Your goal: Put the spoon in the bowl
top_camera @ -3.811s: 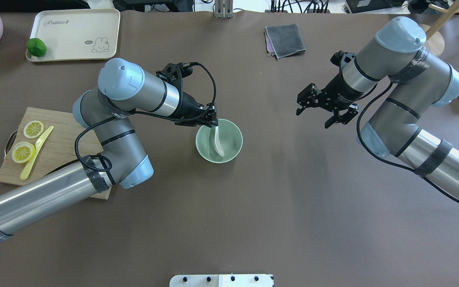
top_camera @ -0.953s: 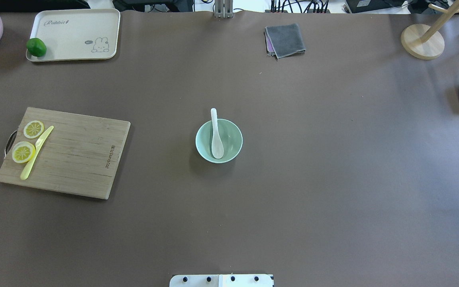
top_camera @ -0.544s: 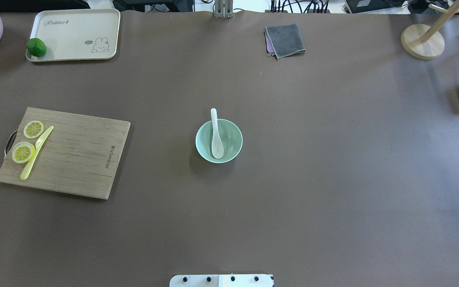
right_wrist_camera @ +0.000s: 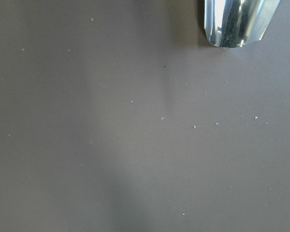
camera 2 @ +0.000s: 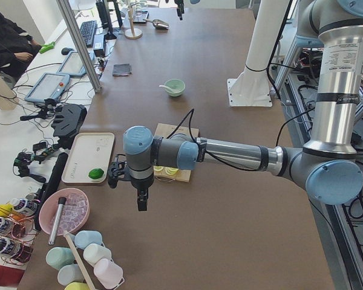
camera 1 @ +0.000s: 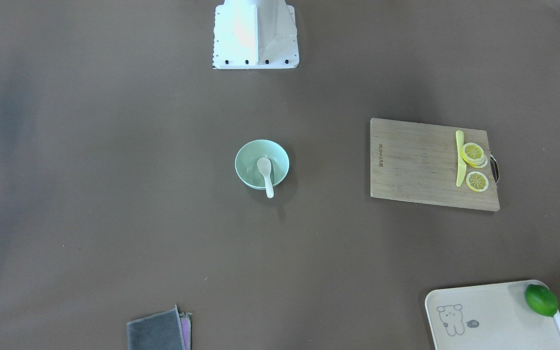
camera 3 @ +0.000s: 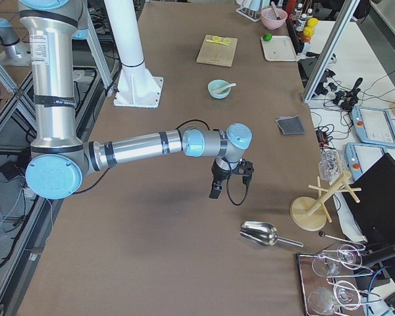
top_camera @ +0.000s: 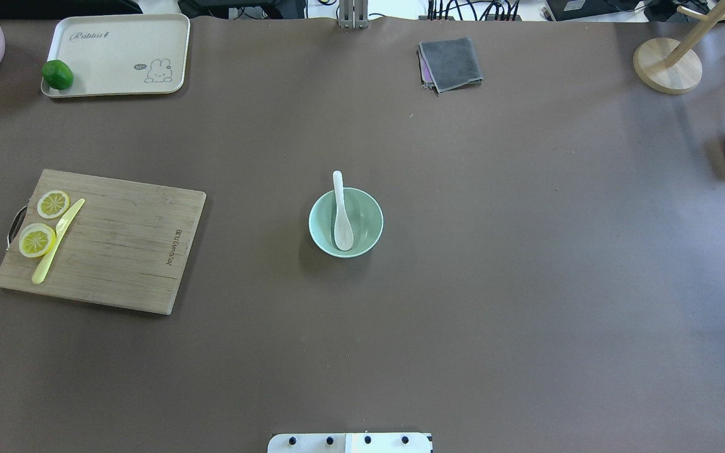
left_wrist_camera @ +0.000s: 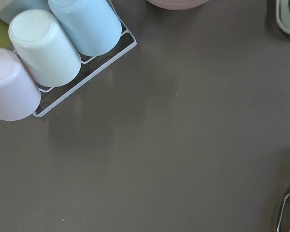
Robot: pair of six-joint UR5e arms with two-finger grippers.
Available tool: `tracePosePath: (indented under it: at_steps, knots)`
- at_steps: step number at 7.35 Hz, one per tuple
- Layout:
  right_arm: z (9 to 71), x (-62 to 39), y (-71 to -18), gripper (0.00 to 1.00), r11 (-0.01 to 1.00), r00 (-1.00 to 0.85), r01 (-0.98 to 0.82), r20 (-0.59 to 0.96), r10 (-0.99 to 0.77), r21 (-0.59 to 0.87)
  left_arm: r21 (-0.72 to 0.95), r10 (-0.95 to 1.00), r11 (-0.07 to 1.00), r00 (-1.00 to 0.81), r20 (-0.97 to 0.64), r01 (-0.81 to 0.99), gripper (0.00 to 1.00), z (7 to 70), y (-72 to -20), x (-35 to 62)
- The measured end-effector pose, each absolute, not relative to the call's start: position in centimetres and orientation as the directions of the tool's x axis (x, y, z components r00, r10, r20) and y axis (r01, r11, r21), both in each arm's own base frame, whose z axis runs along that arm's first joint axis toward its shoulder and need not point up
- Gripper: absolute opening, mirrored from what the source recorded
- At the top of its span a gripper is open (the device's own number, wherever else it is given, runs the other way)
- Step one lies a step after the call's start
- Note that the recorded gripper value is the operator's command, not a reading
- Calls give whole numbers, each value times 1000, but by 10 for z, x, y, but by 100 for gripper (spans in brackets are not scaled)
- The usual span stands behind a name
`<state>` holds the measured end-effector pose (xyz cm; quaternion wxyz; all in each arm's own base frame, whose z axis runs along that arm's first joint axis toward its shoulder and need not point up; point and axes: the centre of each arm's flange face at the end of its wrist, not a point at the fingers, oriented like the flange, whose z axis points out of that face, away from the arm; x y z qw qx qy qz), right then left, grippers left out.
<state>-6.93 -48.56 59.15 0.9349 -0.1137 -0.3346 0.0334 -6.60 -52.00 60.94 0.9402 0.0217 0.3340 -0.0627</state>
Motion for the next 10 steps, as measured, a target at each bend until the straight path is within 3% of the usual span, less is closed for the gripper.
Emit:
tracePosePath:
  at_steps: [10]
  knots:
    - [623, -55, -490, 100, 964, 776, 13, 610, 157, -265, 25, -83, 992, 774, -627, 126, 98, 598, -536, -66]
